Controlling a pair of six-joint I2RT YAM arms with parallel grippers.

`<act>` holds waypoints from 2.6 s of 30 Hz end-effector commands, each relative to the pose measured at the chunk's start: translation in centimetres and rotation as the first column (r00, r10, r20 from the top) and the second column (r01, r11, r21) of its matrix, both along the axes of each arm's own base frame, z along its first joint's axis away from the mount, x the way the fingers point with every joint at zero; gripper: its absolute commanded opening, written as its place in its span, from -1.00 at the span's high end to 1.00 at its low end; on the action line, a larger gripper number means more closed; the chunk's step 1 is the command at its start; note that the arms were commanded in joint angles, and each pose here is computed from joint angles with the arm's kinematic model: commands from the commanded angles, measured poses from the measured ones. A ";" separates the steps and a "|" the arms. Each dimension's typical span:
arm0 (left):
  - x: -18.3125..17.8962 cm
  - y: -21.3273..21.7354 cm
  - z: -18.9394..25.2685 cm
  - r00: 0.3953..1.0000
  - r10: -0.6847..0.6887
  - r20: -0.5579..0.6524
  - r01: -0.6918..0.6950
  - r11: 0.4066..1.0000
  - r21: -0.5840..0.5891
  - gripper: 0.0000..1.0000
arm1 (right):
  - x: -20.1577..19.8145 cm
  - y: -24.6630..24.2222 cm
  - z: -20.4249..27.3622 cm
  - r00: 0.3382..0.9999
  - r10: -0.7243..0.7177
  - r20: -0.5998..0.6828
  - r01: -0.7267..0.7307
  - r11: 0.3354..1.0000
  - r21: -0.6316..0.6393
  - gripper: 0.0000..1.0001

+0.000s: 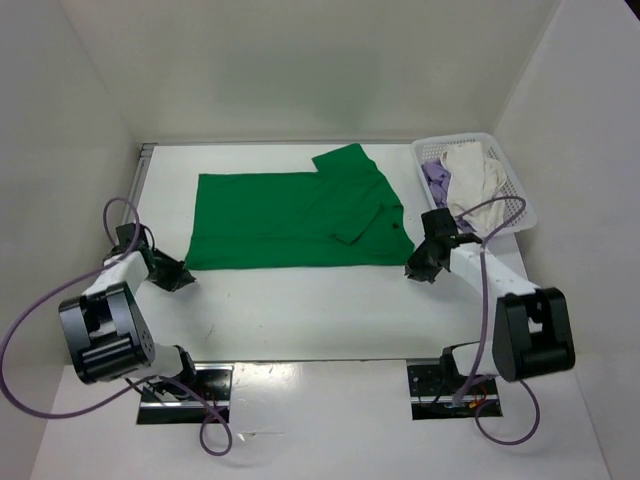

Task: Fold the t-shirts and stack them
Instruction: Fold the flattened tshirt in 1/3 of the way

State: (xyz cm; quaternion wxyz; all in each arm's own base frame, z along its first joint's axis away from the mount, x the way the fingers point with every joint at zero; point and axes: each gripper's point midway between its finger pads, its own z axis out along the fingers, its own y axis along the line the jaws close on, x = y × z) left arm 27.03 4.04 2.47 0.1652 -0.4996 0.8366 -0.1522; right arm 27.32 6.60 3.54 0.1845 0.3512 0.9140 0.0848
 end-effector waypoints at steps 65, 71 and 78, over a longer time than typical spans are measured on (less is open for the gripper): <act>8.2 -14.1 2.6 0.868 -0.448 0.215 0.434 0.894 0.109 0.94 | 17.9 18.0 2.3 0.870 0.426 0.246 -0.457 0.886 0.079 0.83; 9.5 -13.7 4.7 0.860 -0.444 0.250 0.423 0.896 0.137 0.92 | 21.0 19.7 4.9 0.852 0.427 0.301 -0.471 0.877 0.090 0.64; 10.1 -13.6 6.9 0.844 -0.447 0.295 0.415 0.894 0.168 0.92 | 19.4 18.1 8.1 0.843 0.412 0.346 -0.454 0.890 0.044 0.23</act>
